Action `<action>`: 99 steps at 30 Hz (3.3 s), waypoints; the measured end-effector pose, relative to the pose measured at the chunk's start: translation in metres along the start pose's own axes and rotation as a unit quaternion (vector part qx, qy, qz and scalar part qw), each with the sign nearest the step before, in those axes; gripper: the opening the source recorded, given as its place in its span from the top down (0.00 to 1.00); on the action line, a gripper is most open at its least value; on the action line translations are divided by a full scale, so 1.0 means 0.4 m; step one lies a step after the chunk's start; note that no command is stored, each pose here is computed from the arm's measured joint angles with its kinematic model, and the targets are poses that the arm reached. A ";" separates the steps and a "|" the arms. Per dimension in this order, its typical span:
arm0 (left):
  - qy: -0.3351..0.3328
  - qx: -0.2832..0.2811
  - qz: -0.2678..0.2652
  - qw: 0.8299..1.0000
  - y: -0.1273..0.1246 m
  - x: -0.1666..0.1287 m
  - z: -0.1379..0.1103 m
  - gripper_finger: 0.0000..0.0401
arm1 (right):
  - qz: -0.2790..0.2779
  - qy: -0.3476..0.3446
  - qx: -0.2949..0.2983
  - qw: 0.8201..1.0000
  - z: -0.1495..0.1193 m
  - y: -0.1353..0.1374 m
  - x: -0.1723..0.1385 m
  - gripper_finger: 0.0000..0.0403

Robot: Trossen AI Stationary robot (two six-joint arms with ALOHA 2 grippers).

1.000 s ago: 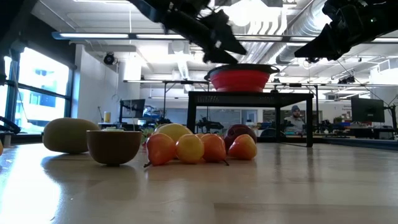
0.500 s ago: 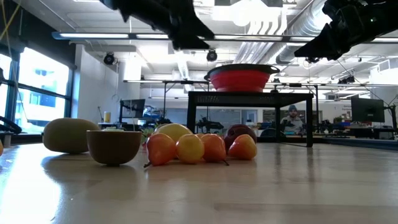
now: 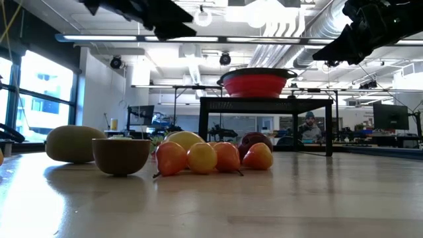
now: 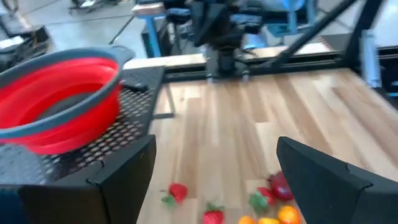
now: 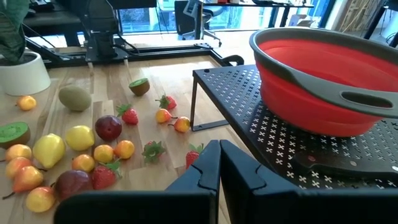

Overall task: Pick & Place Fruit
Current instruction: Put the half kiwi into the strainer on the shelf

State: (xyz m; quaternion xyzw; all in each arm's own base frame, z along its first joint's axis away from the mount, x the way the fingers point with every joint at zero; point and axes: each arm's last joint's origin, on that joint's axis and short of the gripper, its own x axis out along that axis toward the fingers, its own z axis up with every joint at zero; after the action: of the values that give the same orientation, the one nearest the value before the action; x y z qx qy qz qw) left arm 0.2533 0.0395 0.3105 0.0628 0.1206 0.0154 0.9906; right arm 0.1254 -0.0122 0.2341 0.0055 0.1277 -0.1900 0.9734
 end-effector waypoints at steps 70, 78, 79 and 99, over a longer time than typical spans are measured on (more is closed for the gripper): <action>0.087 0.009 -0.056 0.995 -0.067 -0.023 -0.085 0.18 | -0.002 0.017 0.029 0.999 -0.008 -0.001 0.000 0.99; 0.090 -0.048 -0.053 0.993 -0.067 -0.022 -0.084 0.18 | -0.002 0.017 0.032 0.999 -0.009 -0.001 0.000 0.99; 0.090 -0.054 -0.052 0.993 -0.067 -0.023 -0.084 0.18 | -0.002 0.017 0.032 0.999 -0.009 -0.001 0.000 0.99; 0.047 -0.141 -0.039 0.988 -0.063 -0.036 -0.056 0.18 | -0.002 0.018 0.033 0.999 -0.009 -0.001 0.000 0.99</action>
State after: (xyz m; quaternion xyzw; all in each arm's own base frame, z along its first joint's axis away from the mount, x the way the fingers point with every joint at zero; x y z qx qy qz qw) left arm 0.2345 0.0166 0.2890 -0.0835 0.1664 -0.0032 0.9825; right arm 0.1244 -0.0122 0.2306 0.0405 0.1385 -0.1957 0.9700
